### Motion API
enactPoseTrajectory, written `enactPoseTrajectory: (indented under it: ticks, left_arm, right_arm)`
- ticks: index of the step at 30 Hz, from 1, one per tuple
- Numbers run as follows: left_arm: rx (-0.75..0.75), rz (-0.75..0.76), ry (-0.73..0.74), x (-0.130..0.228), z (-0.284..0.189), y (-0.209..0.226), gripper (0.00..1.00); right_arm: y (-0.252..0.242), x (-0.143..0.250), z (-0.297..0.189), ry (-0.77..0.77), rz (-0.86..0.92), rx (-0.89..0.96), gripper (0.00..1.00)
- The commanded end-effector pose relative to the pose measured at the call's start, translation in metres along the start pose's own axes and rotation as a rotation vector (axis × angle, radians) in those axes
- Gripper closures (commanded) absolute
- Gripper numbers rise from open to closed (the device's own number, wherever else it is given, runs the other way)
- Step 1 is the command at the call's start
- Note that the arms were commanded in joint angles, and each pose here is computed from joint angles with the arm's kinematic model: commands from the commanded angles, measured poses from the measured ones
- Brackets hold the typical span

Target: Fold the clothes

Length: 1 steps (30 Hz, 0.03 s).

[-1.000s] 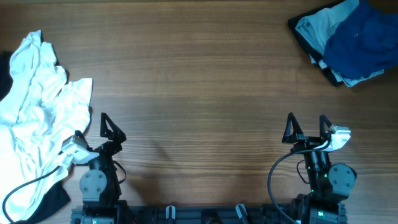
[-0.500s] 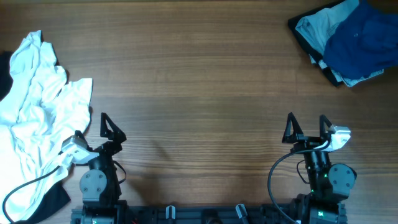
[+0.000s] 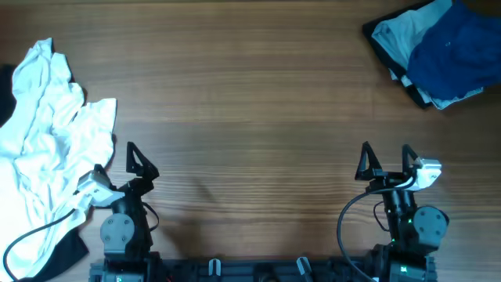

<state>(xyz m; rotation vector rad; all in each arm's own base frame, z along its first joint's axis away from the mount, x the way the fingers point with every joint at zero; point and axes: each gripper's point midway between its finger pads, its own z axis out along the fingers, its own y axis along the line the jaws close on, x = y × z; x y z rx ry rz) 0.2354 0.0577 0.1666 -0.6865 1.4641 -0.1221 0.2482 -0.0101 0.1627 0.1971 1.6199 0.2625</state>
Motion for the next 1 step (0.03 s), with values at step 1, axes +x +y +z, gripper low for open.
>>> enactPoseTrajectory:
  ticks: [1]
  left_arm:
    - [-0.006, 0.016, -0.004, 0.0006, 0.0003, 0.0024, 0.00]
  right_arm:
    - [0.0024, -0.0032, -0.0002, -0.012, -0.011, -0.009, 0.00]
